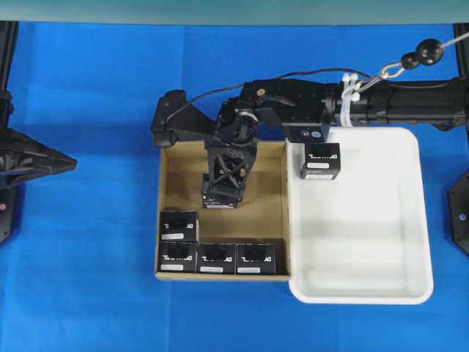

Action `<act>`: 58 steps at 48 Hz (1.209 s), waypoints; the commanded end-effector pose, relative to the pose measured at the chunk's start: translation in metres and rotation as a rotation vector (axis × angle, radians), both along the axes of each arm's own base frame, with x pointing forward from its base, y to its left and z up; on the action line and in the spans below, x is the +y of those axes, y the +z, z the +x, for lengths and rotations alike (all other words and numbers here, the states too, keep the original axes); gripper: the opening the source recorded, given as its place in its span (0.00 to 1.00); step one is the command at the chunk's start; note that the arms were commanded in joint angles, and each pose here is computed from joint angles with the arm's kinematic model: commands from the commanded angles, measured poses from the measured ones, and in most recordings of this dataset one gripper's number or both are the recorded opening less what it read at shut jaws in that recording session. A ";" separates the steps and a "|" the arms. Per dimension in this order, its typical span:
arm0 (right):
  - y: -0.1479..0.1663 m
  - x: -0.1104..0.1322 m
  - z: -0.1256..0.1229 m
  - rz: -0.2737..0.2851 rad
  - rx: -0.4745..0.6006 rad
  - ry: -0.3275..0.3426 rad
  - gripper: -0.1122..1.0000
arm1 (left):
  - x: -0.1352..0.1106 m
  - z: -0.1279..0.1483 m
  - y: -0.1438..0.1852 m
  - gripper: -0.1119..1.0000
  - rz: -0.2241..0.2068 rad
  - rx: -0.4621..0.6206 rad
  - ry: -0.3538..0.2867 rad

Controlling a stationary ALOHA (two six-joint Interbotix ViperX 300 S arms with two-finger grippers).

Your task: Pick the box from inside the cardboard box.

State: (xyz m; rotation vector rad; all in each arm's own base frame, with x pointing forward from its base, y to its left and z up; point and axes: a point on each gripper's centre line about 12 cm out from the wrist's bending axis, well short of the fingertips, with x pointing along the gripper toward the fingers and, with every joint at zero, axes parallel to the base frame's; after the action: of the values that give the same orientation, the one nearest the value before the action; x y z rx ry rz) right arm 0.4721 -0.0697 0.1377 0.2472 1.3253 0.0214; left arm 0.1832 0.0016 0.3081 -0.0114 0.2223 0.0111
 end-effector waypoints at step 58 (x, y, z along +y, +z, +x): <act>0.287 0.003 -0.032 -0.052 -0.197 0.084 0.99 | -0.003 -0.004 0.009 0.04 -0.053 -0.031 -0.004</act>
State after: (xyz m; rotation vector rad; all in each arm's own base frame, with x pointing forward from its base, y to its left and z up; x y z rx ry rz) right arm 0.4439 -0.0712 0.3991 0.1645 1.2027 0.0807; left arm 0.1786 0.0002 0.3120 -0.0626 0.2023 0.0087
